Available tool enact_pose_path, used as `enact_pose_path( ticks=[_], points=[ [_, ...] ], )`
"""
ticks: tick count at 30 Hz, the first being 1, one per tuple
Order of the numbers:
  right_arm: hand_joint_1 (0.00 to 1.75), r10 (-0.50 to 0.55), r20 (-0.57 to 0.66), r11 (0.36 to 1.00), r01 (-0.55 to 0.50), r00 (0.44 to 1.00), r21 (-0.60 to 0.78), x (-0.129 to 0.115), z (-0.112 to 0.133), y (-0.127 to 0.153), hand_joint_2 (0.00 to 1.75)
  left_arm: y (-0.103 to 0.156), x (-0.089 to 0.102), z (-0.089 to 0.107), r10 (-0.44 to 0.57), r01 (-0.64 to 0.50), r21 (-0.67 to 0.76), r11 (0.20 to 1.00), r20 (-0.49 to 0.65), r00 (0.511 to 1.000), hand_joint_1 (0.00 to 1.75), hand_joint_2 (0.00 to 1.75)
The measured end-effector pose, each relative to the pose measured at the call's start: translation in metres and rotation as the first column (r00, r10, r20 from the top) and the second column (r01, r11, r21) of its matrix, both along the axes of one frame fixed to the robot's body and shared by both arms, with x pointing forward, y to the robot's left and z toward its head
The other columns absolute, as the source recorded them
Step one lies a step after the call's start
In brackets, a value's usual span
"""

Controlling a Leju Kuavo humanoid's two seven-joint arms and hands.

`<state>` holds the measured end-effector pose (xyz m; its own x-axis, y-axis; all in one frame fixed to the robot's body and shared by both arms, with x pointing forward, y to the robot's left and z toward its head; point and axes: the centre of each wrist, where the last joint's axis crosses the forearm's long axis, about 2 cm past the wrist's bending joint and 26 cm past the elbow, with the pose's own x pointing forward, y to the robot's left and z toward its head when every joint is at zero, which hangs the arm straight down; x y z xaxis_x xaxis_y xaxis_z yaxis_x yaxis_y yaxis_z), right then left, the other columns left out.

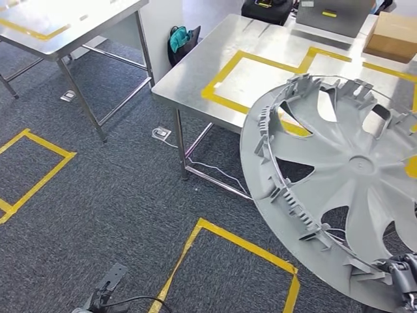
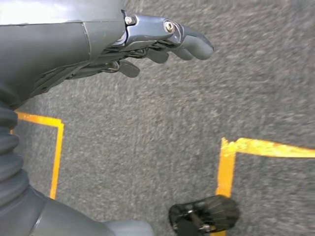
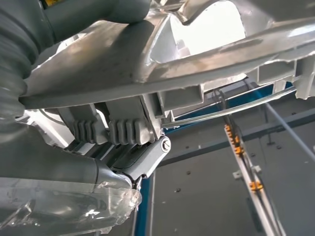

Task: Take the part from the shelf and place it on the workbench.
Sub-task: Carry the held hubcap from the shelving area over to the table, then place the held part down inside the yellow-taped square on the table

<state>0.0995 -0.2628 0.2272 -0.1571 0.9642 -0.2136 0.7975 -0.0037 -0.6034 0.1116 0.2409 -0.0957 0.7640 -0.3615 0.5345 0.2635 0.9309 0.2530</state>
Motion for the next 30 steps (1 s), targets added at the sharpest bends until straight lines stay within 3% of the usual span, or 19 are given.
enact_pose_path(
  ticks=[30],
  points=[
    [1.75,-0.005,0.01,1.0,0.005,1.0,0.011,0.0018,0.0012,0.0004,1.75,0.0003,0.0006,0.0001,0.004,-0.004,-0.001,1.0,0.002,1.0,0.0,1.75]
  ],
)
